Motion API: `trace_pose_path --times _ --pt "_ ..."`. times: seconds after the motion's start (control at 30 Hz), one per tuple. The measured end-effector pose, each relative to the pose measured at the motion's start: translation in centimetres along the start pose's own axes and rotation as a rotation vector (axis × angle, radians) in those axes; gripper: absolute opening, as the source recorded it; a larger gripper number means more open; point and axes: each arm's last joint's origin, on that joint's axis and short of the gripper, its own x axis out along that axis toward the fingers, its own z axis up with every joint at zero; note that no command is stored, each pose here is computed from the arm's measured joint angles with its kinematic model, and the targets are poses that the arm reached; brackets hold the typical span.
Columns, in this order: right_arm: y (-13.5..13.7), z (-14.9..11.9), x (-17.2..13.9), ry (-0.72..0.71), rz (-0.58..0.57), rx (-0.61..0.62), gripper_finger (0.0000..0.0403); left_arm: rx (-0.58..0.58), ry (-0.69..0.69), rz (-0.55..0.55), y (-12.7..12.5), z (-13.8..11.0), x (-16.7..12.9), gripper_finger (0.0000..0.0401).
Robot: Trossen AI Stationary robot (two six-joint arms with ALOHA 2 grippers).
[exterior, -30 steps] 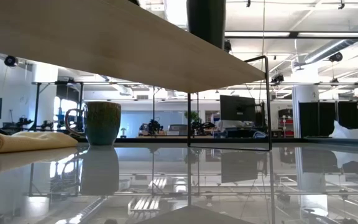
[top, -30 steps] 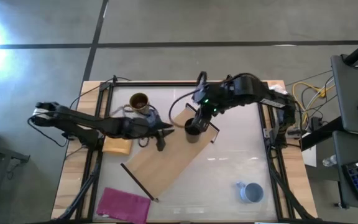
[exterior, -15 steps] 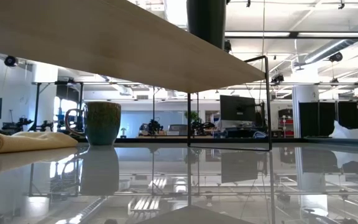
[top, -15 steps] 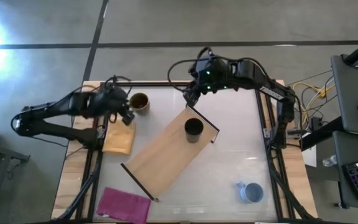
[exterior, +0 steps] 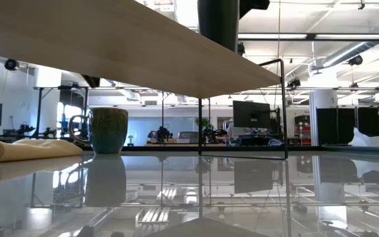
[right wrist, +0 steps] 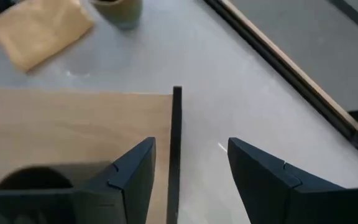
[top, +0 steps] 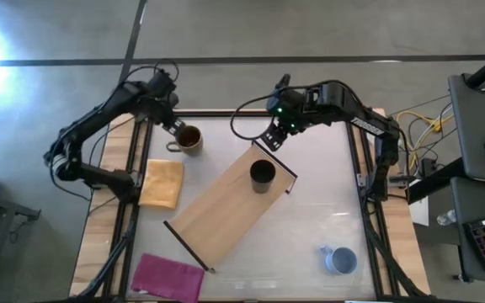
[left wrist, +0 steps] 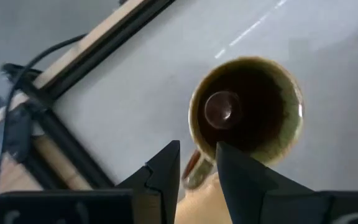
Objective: Stack small to large cups/mugs on shelf
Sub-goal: Put the green mug on the shelf
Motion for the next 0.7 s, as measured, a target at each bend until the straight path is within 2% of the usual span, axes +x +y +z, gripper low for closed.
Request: trace_pose_path --times 0.2,0.37,0.7 --pt "-0.6 0.2 -0.1 0.027 0.058 -0.108 0.0196 -0.003 0.050 -0.017 0.2 1.7 3.2 0.0090" --pt "-1.0 0.3 0.1 0.043 0.082 -0.118 0.0196 -0.002 0.113 -0.022 0.1 2.4 5.2 0.0090" --pt "-1.1 0.5 0.2 0.025 0.057 -0.113 0.0196 0.026 0.167 -0.018 0.1 2.5 7.1 0.0090"
